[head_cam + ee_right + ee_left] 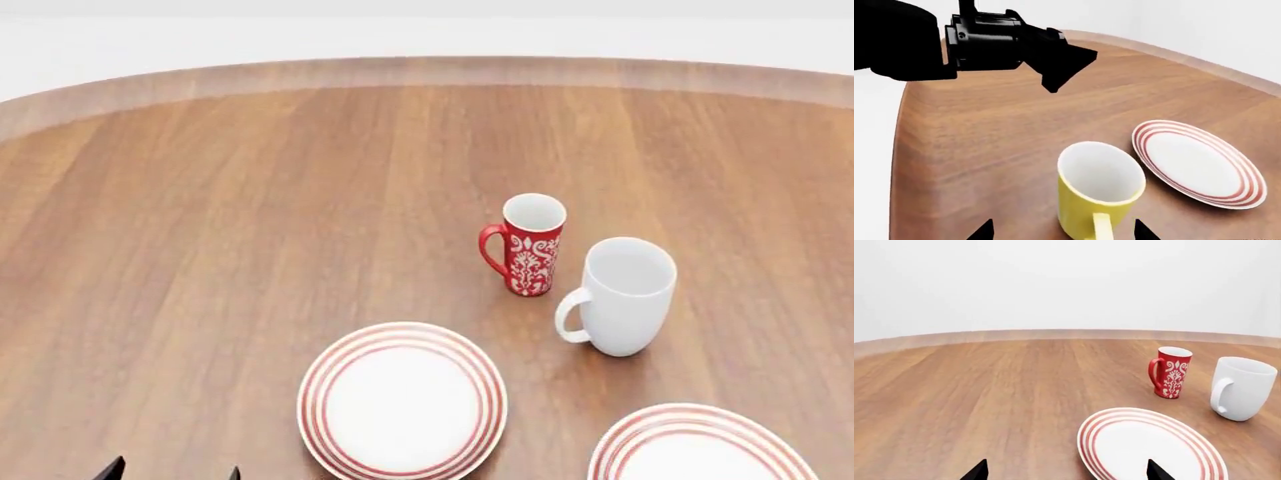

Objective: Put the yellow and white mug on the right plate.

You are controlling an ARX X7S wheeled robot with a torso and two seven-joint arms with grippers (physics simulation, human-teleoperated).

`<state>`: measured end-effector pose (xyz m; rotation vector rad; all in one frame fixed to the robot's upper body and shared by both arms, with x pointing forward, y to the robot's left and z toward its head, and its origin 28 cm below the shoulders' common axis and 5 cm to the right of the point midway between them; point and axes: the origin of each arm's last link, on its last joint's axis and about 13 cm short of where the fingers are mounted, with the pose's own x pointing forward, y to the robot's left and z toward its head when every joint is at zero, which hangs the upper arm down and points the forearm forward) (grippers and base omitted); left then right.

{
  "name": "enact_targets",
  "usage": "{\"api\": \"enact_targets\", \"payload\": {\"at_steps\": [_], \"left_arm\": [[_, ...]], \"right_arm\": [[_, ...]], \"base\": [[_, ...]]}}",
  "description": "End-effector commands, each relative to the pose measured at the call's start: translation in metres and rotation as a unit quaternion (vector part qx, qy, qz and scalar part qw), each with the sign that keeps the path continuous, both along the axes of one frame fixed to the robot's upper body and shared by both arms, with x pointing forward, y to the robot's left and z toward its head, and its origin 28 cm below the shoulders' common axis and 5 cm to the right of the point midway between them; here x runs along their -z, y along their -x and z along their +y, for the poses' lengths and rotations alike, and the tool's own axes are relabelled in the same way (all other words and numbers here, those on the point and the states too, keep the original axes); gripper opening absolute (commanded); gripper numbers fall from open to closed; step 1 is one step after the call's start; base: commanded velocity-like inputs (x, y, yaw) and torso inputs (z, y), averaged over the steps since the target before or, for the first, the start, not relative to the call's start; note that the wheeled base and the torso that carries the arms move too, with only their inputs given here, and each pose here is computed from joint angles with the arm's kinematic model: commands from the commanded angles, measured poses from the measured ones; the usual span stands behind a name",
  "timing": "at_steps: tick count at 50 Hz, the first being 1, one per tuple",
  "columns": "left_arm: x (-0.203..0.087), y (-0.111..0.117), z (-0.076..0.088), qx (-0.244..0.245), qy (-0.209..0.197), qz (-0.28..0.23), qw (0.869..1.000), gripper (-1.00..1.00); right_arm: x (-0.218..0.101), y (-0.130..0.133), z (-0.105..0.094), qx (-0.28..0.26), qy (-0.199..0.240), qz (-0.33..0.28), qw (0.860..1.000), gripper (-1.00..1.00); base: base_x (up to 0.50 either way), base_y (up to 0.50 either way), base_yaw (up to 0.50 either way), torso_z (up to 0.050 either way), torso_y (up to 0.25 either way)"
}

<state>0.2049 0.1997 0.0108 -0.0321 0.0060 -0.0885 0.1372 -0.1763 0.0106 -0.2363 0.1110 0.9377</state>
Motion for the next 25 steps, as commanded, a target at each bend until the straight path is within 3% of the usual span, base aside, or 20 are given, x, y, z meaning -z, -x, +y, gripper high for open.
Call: {"api": "enact_targets", "payload": {"at_steps": [1,11,25], "left_arm": [[0.000,0.000,0.000,0.000,0.001,0.001,1.000,1.00],[0.001,0.000,0.000,0.000,0.000,0.001,1.000,1.00],[0.002,-0.001,0.000,0.001,0.000,0.002,1.000,1.00]], "right_arm": [[0.003,-0.006,-0.001,0.004,-0.022,0.015,1.000,1.00],[0.018,-0.015,-0.002,0.008,-0.044,0.049,0.998,1.00],[0.029,-0.032,-0.006,0.029,-0.036,0.071,0.996,1.00]], "base": [[0.00,0.00,0.00,0.000,0.000],[0.00,0.00,0.00,0.000,0.000],[0.00,0.00,0.00,0.000,0.000]]}}
